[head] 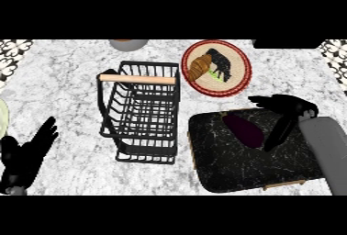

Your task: Pick the eggplant from the tray and place it in the tiered basket

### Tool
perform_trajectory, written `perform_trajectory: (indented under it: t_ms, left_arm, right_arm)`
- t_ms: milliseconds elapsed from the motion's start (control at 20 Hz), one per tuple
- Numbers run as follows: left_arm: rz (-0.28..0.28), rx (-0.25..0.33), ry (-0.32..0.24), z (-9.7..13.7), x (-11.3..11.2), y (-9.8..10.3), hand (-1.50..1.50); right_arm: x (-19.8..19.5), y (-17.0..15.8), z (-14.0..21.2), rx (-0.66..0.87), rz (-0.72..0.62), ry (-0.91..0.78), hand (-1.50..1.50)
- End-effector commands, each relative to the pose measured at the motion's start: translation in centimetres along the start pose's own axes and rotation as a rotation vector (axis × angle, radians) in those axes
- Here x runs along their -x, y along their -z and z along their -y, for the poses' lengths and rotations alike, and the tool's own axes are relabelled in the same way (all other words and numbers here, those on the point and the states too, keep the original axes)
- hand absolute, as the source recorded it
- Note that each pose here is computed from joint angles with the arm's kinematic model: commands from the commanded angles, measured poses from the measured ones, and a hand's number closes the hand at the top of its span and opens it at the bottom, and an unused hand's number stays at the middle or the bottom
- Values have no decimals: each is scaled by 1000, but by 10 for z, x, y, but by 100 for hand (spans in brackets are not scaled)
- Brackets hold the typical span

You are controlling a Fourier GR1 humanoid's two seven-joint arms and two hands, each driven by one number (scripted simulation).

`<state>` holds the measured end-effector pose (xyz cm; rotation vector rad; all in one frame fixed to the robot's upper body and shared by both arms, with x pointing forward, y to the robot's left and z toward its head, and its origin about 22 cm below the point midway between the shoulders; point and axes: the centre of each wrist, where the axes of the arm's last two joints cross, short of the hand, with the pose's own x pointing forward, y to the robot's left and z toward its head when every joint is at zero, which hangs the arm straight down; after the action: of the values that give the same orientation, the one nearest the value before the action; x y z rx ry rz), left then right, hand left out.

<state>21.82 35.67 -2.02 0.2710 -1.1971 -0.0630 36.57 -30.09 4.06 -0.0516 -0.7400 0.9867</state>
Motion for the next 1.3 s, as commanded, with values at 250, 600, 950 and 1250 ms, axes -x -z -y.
perform_trajectory:
  t_ms: [250,600,950,1250]
  left_arm:
    - [-17,3,-1,22,4,3,0]
    - [-2,-6,3,0,-9,5,0]
    - [-3,5,7,-11,3,-6,0]
    - [8,0,-1,4,-19,1,0]
  right_arm:
    - [-18,39,-32,-7,-3,14,-150]
    - [-5,37,-31,-88,-12,-10,-150]
    - [-16,46,-54,9,150,-16,150]
    - [-7,23,-35,125,164,41,150]
